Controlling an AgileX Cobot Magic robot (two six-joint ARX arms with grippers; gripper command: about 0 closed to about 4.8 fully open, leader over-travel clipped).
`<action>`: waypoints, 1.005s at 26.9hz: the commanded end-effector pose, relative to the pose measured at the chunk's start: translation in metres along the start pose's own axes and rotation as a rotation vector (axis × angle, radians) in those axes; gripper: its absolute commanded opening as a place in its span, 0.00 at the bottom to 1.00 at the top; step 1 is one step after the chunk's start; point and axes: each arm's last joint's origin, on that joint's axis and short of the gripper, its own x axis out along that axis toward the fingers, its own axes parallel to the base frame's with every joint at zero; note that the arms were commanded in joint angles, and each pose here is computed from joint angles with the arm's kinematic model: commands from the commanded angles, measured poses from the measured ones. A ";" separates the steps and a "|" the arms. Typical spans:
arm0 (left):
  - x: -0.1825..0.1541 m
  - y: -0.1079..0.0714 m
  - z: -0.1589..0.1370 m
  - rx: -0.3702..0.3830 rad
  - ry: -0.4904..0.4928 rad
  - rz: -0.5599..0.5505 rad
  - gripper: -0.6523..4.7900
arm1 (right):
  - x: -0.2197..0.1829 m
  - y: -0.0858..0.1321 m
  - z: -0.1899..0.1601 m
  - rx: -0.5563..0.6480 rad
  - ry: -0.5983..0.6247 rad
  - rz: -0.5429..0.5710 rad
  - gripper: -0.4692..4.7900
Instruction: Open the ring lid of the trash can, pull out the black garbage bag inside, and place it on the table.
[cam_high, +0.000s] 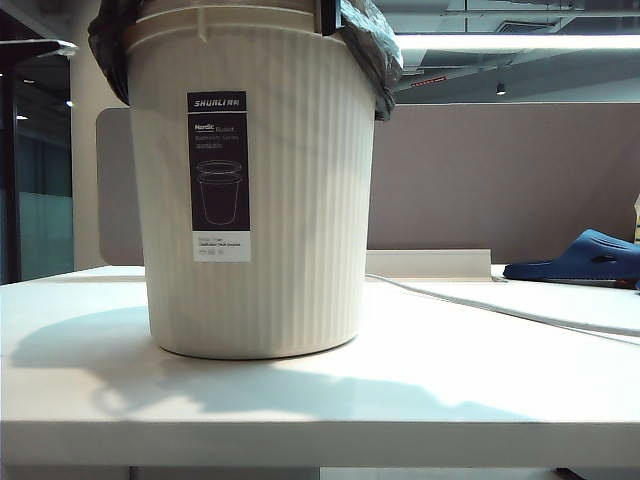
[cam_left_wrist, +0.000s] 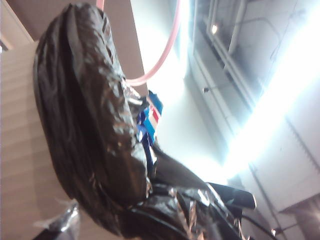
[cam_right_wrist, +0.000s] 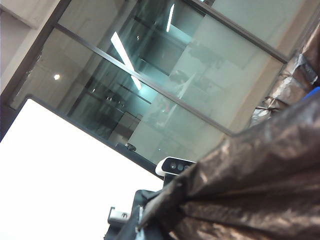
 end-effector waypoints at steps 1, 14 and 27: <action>0.001 -0.003 0.000 -0.010 -0.006 -0.022 0.71 | 0.000 0.005 0.001 -0.004 -0.003 0.027 0.09; 0.008 -0.001 -0.016 -0.008 -0.013 0.009 0.71 | 0.001 0.006 0.000 0.002 0.006 0.032 0.09; 0.018 0.005 -0.013 -0.039 -0.038 -0.019 0.71 | 0.001 0.006 0.000 0.001 0.003 0.038 0.09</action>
